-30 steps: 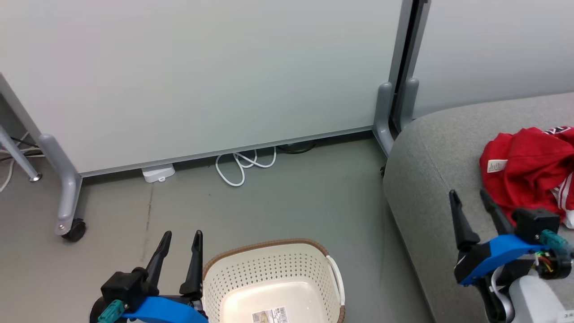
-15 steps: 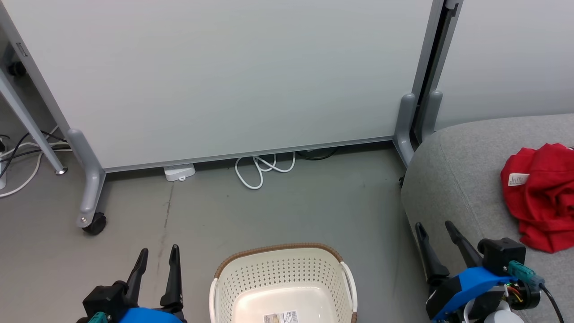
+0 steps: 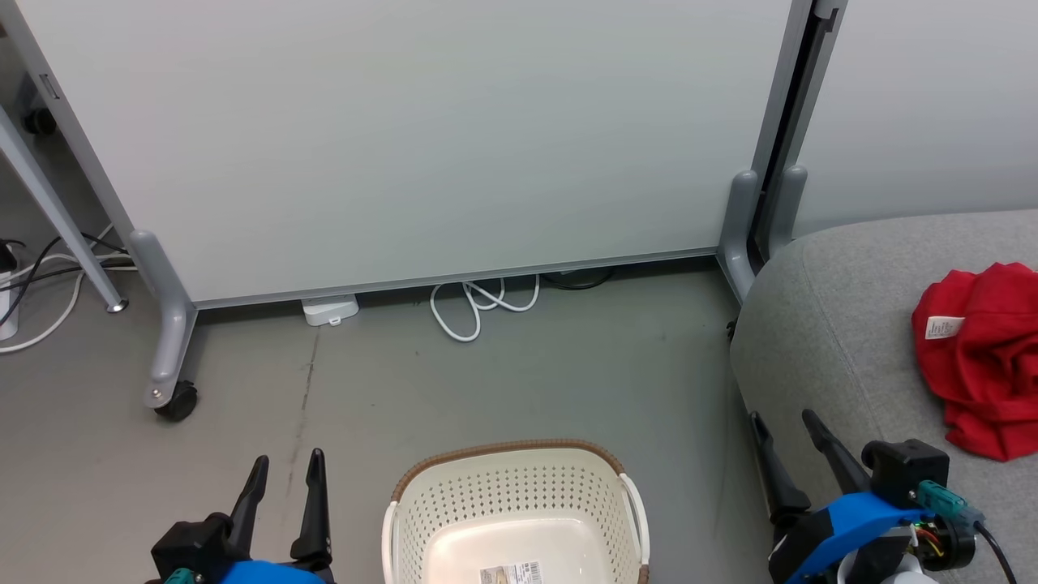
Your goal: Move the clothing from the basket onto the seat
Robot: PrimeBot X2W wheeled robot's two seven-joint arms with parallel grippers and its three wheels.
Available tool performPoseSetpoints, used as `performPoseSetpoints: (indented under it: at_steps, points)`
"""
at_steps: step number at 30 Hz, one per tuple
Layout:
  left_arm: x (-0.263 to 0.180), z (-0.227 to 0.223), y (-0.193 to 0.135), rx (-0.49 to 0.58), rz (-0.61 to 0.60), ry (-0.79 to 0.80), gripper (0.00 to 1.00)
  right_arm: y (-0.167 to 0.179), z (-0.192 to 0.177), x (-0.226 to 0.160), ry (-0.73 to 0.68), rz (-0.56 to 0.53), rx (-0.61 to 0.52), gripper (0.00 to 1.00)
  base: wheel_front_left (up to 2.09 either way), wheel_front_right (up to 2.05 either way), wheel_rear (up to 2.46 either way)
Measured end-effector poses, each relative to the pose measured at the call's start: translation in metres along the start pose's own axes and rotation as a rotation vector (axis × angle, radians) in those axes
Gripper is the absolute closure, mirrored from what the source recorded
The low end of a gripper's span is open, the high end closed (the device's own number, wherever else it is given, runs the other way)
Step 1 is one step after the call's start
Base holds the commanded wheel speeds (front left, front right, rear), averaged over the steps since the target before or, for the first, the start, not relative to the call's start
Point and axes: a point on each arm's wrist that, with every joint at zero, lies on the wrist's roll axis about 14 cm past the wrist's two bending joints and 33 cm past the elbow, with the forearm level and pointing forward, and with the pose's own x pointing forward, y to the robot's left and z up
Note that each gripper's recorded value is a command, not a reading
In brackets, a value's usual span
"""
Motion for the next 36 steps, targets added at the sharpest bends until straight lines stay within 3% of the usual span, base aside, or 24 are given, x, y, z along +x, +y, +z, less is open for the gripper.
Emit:
performPoseSetpoints:
  at_steps: [16, 17, 23, 36]
  points:
    - [0.002, -0.005, -0.005, -0.014, -0.015, 0.016, 0.0, 0.0, -0.003, 0.0, 0.01, -0.001, 0.011, 0.0, 0.0, 0.0, 0.0]
    - [0.002, -0.005, -0.005, -0.017, -0.016, 0.016, 1.0, 0.0, -0.004, 0.0, 0.011, -0.002, 0.012, 1.0, 0.0, 0.0, 0.0]
    - [-0.011, -0.031, -0.001, -0.04, 0.013, 0.097, 1.0, -0.005, -0.03, -0.009, 0.089, -0.02, 0.024, 1.0, 0.0, 0.0, 0.0]
    - [-0.008, -0.028, 0.01, -0.248, 0.084, 0.098, 1.0, -0.015, -0.028, -0.01, 0.078, -0.065, 0.257, 1.0, 0.0, 0.0, 0.0]
